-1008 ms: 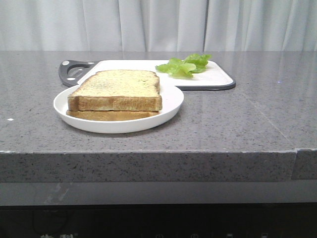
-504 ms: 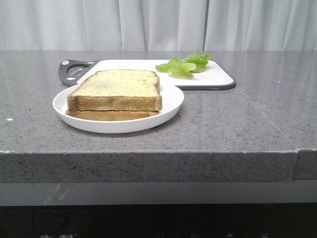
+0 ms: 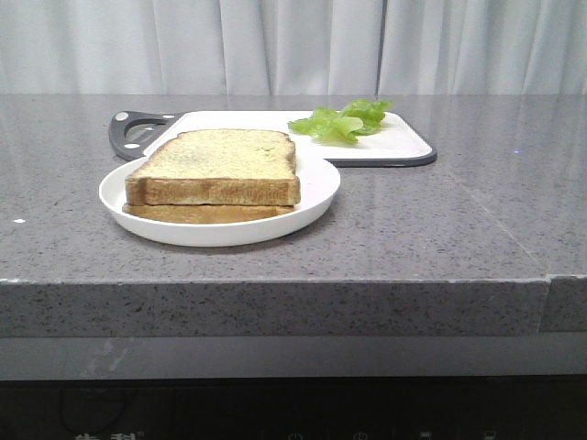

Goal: Left arm grabs bread, right arm adds lettuce

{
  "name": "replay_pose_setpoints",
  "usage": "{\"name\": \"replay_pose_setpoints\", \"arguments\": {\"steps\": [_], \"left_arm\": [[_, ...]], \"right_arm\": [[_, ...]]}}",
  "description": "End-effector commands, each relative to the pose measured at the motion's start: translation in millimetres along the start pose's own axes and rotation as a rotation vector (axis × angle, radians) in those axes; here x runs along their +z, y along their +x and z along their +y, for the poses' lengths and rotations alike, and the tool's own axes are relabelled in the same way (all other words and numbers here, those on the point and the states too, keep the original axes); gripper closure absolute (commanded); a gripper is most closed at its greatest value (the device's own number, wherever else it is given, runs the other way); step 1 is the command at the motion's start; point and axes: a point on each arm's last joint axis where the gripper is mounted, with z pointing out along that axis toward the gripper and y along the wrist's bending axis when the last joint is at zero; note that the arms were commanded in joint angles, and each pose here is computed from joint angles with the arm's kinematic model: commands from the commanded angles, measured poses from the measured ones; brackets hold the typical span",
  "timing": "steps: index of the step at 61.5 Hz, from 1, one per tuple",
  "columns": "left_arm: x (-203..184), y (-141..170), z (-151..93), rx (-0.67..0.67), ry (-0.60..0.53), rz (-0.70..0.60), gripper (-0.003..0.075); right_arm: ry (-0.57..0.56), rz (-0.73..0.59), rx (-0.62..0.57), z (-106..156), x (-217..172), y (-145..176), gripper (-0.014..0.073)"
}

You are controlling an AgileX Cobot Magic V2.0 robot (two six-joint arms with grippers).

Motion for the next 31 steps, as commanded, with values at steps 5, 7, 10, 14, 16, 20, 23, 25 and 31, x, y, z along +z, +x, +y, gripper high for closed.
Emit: {"name": "replay_pose_setpoints", "arguments": {"steps": [5, 7, 10, 14, 16, 20, 23, 25, 31], "left_arm": [[25.5, -7.5, 0.1, -0.016, 0.007, 0.08, 0.0741], [30.2, -4.9, 0.3, -0.016, 0.006, 0.109, 0.0741], [35.9, -1.6, 0.7, -0.018, 0.005, 0.144, 0.0741], [42.7, 3.8, 1.1, -0.019, 0.004, 0.194, 0.0741], [46.2, 6.2, 1.3, -0.021, 0.004, 0.211, 0.0741], [52.8, 11.6, 1.3, -0.034, 0.007, 0.242, 0.0741], [56.5, 15.5, 1.4, -0.042, 0.009, 0.263, 0.0741], [58.6, 17.8, 1.2, -0.049, 0.011, 0.276, 0.0741], [62.9, 23.8, 1.5, -0.051, 0.011, 0.327, 0.074]], "right_arm": [[0.018, 0.085, -0.011, 0.1, 17.9, -12.2, 0.0713], [0.022, 0.12, -0.011, -0.3, 22.0, -9.5, 0.0713], [0.025, 0.164, -0.01, -0.7, 27.9, -6.6, 0.0713], [0.029, 0.206, -0.009, -1.2, 33.6, -3.8, 0.0713], [0.031, 0.22, -0.009, -1.3, 36.5, -2.9, 0.0713], [0.033, 0.245, -0.008, -1.7, 41.0, -1.0, 0.0713], [0.034, 0.257, -0.008, -1.9, 43.7, 0.3, 0.0713], [0.035, 0.262, -0.008, -2.0, 44.7, 1.0, 0.0713], [0.037, 0.281, -0.007, -2.2, 47.3, 2.4, 0.0711]]}}
